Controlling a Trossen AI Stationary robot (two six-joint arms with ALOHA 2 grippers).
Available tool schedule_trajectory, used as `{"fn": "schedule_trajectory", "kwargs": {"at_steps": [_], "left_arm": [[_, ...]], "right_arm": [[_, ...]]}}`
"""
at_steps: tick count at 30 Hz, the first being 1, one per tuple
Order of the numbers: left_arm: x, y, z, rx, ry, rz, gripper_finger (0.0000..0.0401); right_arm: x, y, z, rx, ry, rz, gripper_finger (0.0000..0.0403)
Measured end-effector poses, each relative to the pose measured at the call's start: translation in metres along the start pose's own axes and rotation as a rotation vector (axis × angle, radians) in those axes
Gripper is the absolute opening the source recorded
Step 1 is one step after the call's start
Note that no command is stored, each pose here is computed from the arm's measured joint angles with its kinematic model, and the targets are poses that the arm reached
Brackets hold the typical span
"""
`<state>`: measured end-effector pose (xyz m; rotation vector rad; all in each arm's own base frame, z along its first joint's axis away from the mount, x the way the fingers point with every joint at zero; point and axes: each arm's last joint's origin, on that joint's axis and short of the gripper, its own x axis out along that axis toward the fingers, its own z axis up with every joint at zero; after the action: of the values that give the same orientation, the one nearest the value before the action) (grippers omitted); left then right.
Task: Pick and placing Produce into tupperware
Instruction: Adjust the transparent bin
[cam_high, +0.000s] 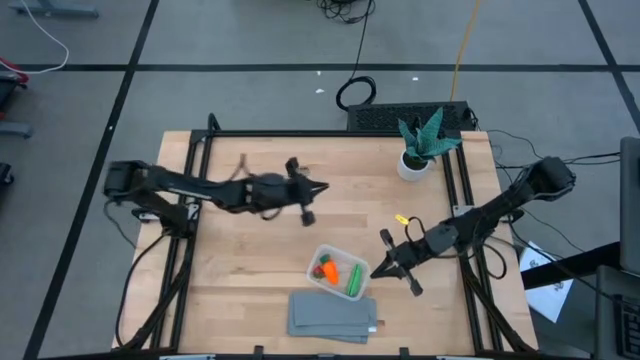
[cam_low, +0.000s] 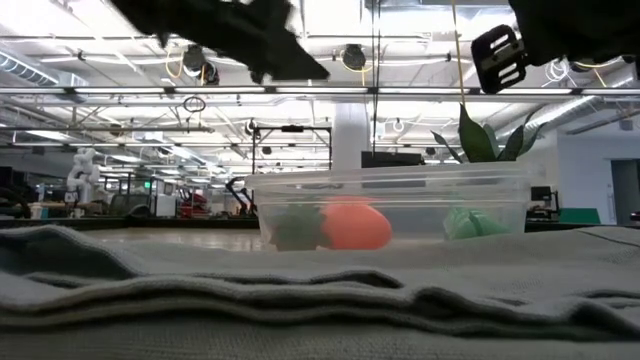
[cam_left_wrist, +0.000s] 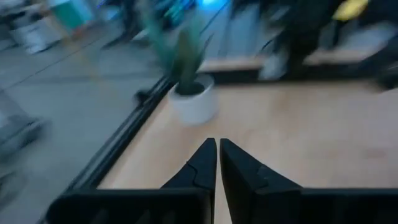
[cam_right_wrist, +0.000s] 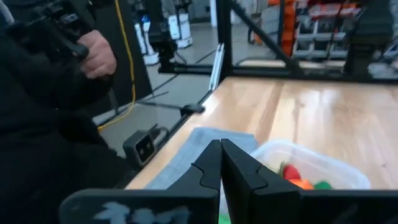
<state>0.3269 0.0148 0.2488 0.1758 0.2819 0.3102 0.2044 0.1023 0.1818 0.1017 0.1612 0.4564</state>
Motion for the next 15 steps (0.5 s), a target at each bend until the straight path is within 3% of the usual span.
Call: {"fn": "schedule_trajectory", "kwargs": {"at_steps": [5, 15], "left_arm": [[-0.040, 0.016, -0.018, -0.010, -0.198, -0.168, 0.0026], [-0.102, 0.030, -0.061, 0.052, -0.223, -0.167, 0.0026]], "right_arm": [[0.001, 0.005, 0.003, -0.013, -0.050, -0.034, 0.0000], [0.004, 0.005, 0.007, -0.031, -0.099, -0.138, 0.0000]]}}
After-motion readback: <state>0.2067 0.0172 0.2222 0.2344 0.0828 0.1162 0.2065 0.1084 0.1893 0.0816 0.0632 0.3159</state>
